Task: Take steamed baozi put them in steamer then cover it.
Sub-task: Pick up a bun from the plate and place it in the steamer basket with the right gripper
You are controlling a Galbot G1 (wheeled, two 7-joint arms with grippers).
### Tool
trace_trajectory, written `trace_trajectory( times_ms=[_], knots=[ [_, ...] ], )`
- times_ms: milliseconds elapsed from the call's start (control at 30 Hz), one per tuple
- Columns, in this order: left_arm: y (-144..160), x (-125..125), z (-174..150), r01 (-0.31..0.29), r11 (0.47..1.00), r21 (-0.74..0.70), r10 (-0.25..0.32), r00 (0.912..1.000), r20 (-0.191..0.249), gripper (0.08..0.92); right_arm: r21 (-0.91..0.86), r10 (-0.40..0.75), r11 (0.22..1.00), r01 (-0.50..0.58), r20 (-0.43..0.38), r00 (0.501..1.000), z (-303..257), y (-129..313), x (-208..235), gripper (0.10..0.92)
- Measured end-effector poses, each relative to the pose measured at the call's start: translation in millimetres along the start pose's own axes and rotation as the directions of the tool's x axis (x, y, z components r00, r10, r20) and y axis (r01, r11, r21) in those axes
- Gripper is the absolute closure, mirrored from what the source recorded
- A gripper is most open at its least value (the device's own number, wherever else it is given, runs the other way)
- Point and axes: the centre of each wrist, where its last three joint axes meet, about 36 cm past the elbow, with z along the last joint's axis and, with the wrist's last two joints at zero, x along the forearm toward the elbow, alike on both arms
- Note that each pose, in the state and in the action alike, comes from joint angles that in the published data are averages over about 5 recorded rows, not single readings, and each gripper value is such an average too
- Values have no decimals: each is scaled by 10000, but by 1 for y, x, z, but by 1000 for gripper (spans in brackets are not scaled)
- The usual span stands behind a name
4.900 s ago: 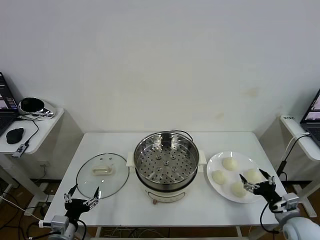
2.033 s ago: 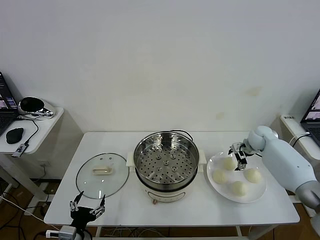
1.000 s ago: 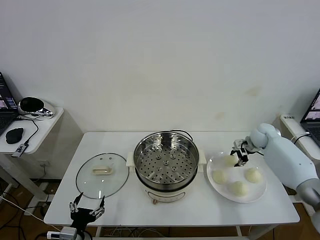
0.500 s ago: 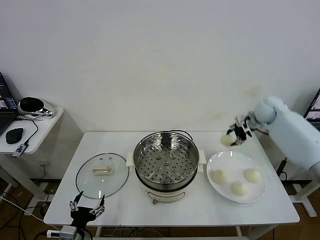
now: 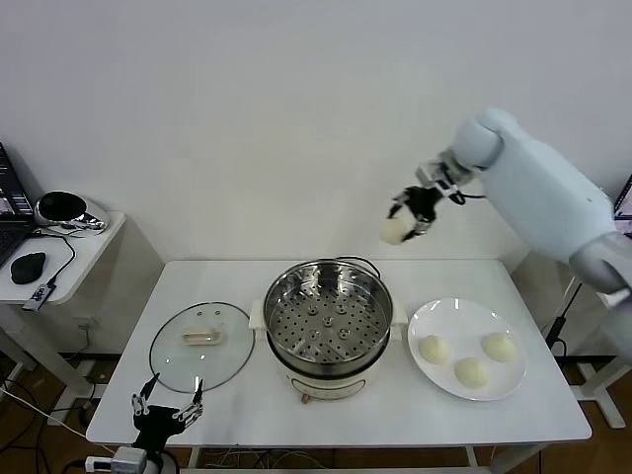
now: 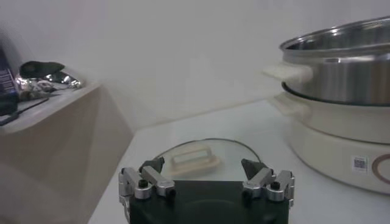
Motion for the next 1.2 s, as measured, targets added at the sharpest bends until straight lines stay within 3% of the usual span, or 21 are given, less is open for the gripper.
trace_trajectory(
  times_ms=[233, 567, 1200],
  knots=[
    [-1, 4, -2, 105, 9999, 51, -106, 9999, 45, 177, 2620, -636, 9637, 515, 377, 9973, -39, -32, -27, 428],
    [-1, 5, -3, 189, 9997, 183, -190, 9998, 74, 177, 4829, -1480, 8681, 1148, 309, 9885, -86, -48, -68, 428],
    [4, 0, 4, 173, 9996, 201, -172, 9998, -57, 177, 5643, -2042, 8081, 1689, -6, 9789, -113, -50, -149, 428]
  ],
)
